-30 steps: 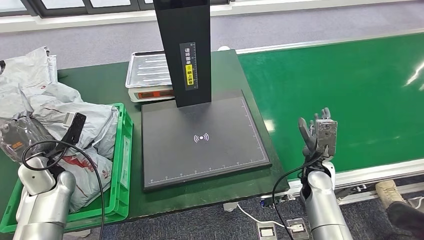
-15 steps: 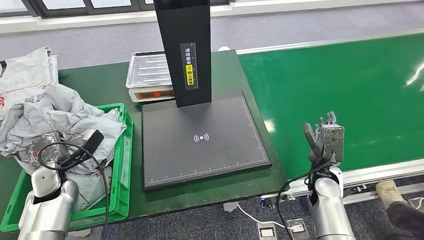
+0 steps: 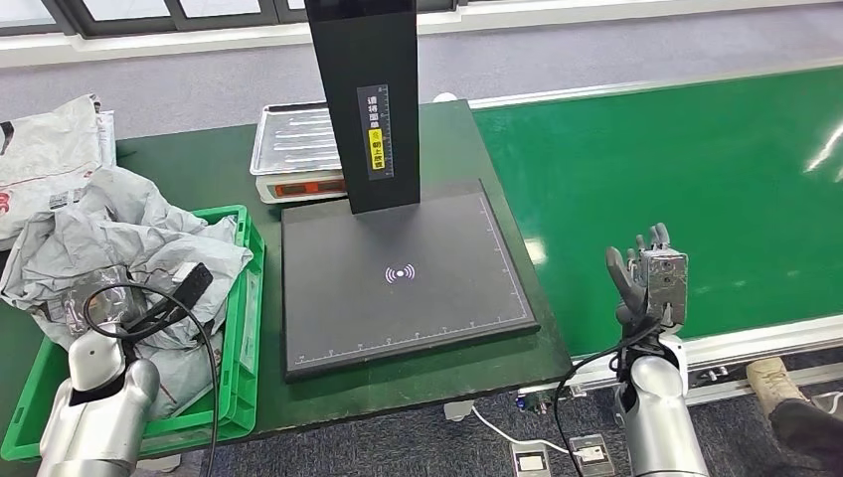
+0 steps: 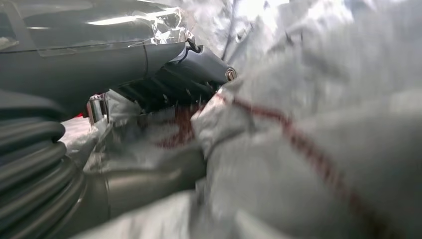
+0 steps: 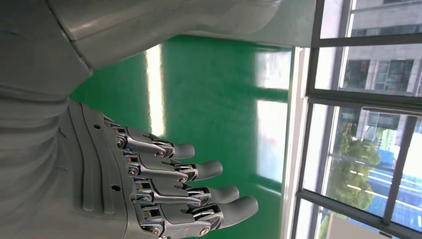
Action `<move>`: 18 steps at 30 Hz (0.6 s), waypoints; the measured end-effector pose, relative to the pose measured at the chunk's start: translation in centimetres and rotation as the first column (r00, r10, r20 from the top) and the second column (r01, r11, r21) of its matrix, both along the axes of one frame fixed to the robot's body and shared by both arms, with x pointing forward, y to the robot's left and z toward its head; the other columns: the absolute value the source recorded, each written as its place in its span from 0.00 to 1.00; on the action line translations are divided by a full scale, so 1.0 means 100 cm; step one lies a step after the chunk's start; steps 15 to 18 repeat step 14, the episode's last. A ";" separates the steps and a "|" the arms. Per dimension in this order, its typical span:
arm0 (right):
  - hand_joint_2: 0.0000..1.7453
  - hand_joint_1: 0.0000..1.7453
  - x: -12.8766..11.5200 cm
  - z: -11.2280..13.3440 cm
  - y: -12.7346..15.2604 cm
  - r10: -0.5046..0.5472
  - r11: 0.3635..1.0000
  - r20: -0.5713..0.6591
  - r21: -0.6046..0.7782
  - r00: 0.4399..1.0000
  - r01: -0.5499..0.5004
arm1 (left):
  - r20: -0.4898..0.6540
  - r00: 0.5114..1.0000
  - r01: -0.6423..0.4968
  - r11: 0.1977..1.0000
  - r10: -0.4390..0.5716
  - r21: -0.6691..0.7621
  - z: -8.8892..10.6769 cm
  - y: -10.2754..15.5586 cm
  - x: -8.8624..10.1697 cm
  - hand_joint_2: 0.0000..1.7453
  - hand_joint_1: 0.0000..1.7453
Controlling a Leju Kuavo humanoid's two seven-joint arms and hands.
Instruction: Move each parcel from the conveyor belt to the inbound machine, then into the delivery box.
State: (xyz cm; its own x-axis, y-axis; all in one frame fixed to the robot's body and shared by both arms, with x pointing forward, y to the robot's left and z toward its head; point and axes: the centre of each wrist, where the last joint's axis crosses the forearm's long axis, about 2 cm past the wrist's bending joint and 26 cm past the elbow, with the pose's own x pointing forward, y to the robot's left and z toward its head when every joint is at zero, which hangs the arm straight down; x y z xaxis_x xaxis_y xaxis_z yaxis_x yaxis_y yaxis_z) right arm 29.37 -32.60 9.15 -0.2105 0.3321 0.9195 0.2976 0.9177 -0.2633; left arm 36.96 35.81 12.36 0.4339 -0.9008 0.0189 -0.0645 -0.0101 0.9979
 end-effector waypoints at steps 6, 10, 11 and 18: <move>1.00 0.00 0.002 0.004 0.000 0.009 1.000 -0.007 0.001 1.000 -0.009 | 0.238 0.971 0.022 1.000 -0.019 -0.008 0.017 -0.001 0.001 0.50 0.00; 1.00 0.00 0.005 0.006 0.001 0.000 1.000 0.015 -0.003 1.000 0.000 | 0.491 0.869 0.096 0.994 -0.054 -0.061 0.031 -0.005 0.000 0.00 0.00; 1.00 0.00 0.007 0.007 0.001 -0.005 1.000 0.025 -0.003 1.000 0.006 | 0.536 0.842 0.126 0.989 -0.062 -0.083 0.034 -0.006 0.000 0.00 0.00; 1.00 0.00 0.008 0.009 0.001 -0.016 1.000 0.041 0.001 0.999 0.016 | 0.602 0.795 0.197 0.971 -0.078 -0.134 0.039 -0.010 0.002 0.00 0.00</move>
